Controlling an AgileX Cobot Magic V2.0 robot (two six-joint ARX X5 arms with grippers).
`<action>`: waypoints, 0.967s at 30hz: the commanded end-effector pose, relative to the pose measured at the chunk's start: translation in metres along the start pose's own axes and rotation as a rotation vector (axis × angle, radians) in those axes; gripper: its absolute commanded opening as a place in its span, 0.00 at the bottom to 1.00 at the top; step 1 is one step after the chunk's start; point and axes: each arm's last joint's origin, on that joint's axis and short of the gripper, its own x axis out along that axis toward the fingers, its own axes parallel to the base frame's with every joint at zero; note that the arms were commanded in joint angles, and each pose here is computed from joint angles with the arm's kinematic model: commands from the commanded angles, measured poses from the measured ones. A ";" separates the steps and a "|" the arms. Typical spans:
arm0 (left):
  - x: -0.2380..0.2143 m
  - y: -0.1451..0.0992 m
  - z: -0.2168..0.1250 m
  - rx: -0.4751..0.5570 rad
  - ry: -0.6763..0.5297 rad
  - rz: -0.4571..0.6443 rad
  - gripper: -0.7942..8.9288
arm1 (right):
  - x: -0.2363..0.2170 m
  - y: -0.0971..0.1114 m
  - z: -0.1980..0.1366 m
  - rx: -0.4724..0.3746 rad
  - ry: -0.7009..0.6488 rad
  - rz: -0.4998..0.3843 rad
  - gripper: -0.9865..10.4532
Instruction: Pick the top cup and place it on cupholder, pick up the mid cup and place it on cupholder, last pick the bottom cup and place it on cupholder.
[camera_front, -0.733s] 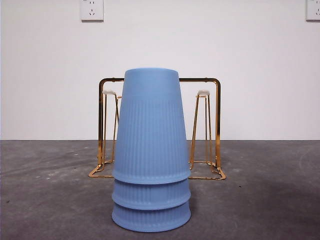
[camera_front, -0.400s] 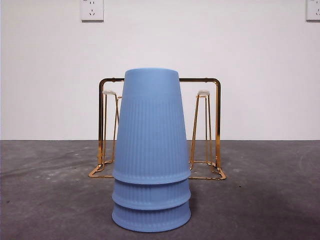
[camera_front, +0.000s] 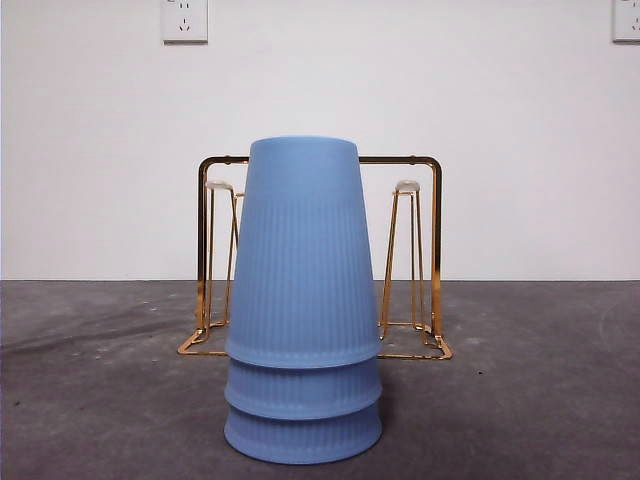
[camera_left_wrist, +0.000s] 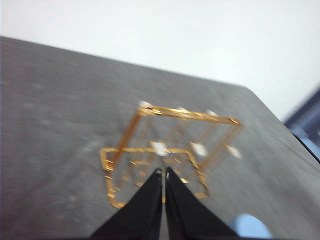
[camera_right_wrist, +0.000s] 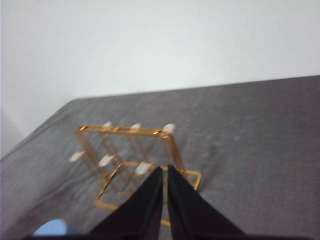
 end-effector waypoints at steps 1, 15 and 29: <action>0.006 -0.004 0.013 0.055 0.068 -0.073 0.09 | 0.003 0.005 0.017 -0.072 0.056 0.042 0.10; 0.025 -0.032 0.040 0.299 0.217 -0.299 0.09 | 0.026 0.012 0.041 -0.172 0.171 0.237 0.10; 0.025 -0.032 0.040 0.297 0.222 -0.302 0.60 | 0.026 0.012 0.041 -0.147 0.177 0.226 0.49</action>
